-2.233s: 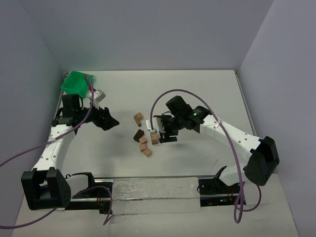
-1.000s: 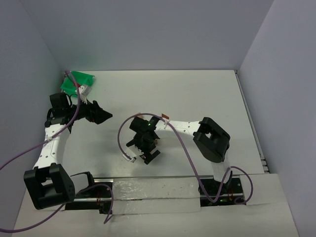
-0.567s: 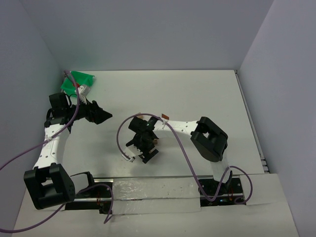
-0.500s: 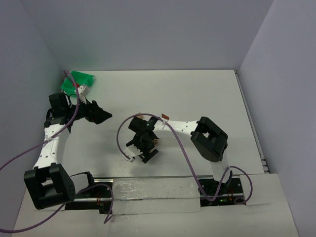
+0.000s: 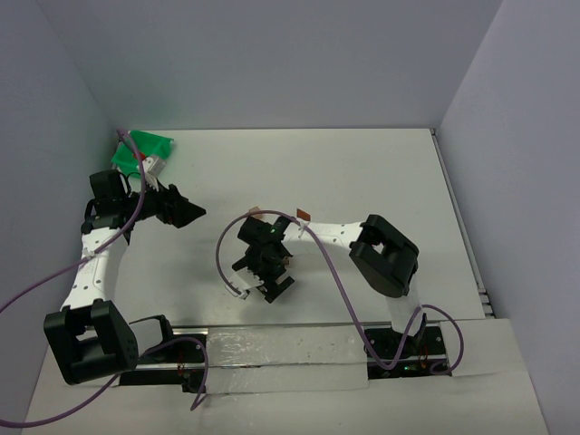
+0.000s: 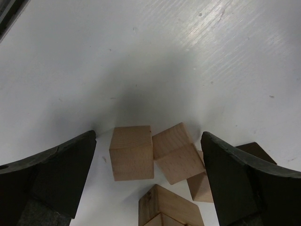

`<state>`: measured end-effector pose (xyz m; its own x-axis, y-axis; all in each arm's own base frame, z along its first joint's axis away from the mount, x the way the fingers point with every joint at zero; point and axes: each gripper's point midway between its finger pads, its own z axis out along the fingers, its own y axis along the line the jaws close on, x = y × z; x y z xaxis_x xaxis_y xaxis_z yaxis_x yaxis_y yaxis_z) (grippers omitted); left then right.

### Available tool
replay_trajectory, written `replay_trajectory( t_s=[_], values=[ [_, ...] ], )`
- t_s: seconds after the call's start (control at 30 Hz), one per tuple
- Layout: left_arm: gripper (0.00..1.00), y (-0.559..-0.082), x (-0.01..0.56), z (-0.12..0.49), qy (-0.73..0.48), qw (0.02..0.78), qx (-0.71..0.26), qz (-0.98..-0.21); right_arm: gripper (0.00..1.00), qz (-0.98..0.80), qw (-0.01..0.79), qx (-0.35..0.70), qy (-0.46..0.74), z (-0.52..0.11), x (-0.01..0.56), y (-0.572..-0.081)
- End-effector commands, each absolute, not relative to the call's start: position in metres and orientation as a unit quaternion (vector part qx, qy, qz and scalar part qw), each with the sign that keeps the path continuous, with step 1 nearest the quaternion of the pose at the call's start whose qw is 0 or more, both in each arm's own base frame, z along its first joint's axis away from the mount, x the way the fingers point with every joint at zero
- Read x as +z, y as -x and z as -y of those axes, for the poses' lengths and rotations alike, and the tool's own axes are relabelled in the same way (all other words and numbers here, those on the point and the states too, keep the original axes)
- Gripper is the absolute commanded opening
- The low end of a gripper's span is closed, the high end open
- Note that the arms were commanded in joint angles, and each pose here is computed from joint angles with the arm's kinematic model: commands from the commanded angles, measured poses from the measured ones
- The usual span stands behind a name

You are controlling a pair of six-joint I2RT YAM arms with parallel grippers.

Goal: Build the wood block tower

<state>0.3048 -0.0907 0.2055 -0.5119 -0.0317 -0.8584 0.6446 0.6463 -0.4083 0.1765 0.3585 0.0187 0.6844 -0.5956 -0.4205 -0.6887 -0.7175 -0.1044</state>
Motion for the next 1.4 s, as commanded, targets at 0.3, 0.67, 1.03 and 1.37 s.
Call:
replay_trajectory(
  t_s=[0.3,0.67,1.03,1.37],
  values=[
    [0.99,-0.307,0.216,0.092,-0.209,0.472,-0.379,-0.768,0.91,-0.349,0.166,0.163,0.908,-0.367,0.037,-0.184],
    [0.98,-0.308,0.216,0.092,-0.209,0.472,-0.379,-0.768,0.76,-0.357,0.179,0.161,0.903,-0.370,0.041,-0.188],
    [0.98,-0.309,0.214,0.091,-0.207,0.471,-0.380,-0.769,0.70,-0.371,0.188,0.167,0.894,-0.373,0.048,-0.186],
    [0.98,-0.309,0.215,0.092,-0.207,0.471,-0.380,-0.768,0.81,-0.418,0.182,0.180,0.872,-0.379,0.049,-0.186]
  ],
)
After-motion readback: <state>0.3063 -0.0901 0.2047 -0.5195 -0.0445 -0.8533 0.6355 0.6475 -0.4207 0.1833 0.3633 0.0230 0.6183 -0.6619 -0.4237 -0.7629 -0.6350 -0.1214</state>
